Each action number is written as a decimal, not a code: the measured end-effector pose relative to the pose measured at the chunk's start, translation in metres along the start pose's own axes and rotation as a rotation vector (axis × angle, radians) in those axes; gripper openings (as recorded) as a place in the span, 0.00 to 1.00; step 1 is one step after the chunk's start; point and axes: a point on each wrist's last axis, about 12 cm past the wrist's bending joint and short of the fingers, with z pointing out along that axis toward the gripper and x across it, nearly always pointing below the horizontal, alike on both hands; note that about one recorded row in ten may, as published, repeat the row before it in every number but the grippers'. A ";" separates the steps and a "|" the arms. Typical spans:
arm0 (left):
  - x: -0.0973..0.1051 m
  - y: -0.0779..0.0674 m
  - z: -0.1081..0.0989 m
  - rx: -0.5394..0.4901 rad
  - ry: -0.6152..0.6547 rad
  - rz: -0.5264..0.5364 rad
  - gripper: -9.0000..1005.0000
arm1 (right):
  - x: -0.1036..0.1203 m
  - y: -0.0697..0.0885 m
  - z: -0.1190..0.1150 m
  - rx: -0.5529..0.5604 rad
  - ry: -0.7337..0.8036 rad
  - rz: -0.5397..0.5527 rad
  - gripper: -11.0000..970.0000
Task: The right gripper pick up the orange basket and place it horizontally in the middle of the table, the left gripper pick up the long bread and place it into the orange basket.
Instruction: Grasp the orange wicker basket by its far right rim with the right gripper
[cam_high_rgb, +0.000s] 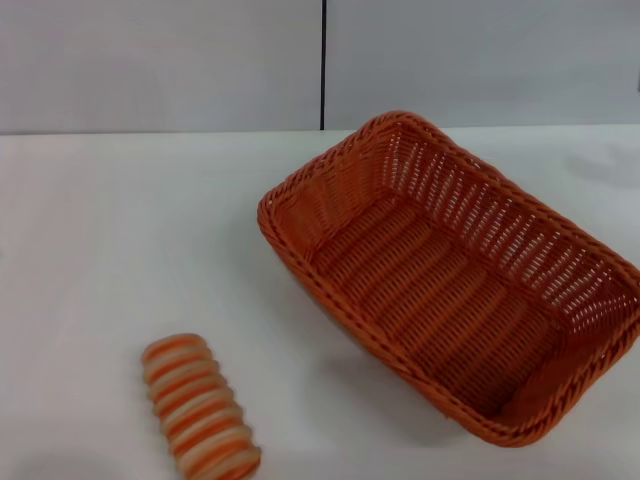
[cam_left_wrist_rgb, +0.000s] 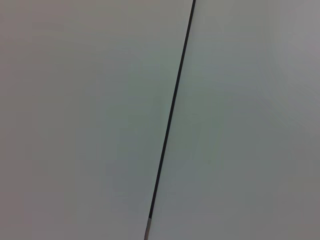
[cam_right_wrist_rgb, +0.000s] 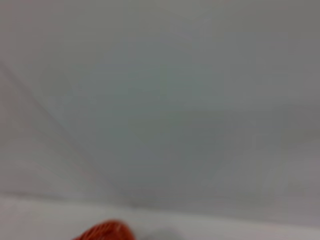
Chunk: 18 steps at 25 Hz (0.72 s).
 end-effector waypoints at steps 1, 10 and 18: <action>0.000 0.000 0.000 -0.001 0.002 0.000 0.74 | -0.013 0.001 0.009 -0.016 0.095 0.021 0.83; 0.004 0.003 -0.001 -0.022 0.032 0.000 0.74 | -0.036 0.008 0.046 0.053 0.370 0.008 0.83; 0.007 0.004 0.001 -0.038 0.057 0.000 0.74 | -0.032 0.041 0.089 -0.020 0.473 -0.065 0.82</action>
